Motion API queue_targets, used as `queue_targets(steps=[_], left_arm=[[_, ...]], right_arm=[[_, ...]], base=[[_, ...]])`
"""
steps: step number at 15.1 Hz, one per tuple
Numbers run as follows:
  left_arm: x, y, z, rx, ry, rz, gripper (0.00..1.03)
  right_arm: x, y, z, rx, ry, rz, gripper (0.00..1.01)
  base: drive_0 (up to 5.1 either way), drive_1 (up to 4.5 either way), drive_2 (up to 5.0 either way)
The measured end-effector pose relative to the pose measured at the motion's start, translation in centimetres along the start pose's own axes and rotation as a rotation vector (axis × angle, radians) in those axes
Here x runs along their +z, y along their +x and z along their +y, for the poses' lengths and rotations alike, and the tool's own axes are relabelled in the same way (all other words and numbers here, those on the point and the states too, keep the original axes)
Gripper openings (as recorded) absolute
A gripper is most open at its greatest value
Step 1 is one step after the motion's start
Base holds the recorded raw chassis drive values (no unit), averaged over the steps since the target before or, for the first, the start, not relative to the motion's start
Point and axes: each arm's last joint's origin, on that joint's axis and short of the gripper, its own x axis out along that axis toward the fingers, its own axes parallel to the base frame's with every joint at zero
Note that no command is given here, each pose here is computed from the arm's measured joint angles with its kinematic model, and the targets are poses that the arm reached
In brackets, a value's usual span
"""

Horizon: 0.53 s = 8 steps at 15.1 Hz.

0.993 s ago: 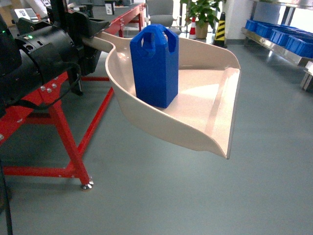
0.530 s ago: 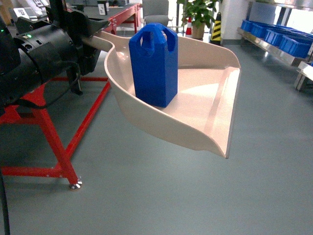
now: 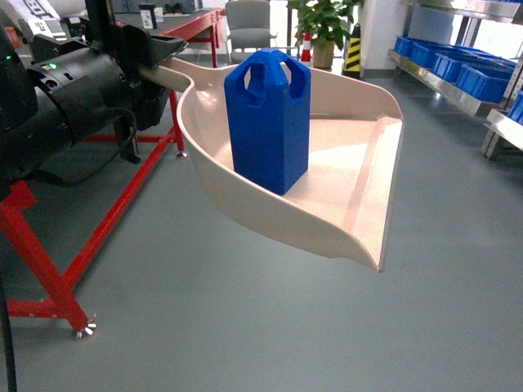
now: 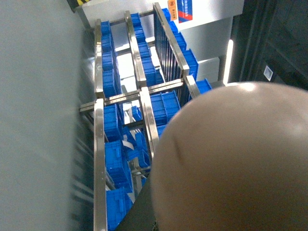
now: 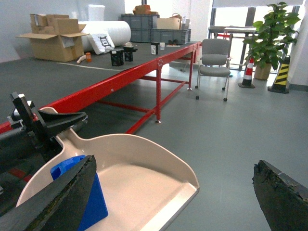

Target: Place part in tray to right shelf

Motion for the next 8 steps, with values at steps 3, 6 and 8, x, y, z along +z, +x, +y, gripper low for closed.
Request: queue_targets(steps=[3, 6, 8], left_arm=[[0.01, 0.01, -0.04, -0.003, 0.001, -0.002, 0.13], [-0.02, 0.01, -0.02, -0.001, 0.000, -0.001, 0.13], [-0.02, 0.01, -0.03, -0.003, 0.000, -0.001, 0.13]], right_arm=[[0.03, 0.00, 0.00, 0.000, 0.000, -0.003, 0.98], [0.03, 0.00, -0.01, -0.001, 0.000, -0.003, 0.98], [0.01, 0.00, -0.01, -0.001, 0.000, -0.001, 0.98]], base=[[-0.1, 4.27, -4.4], [-0.1, 4.28, -4.4], [0.0, 4.30, -4.3]])
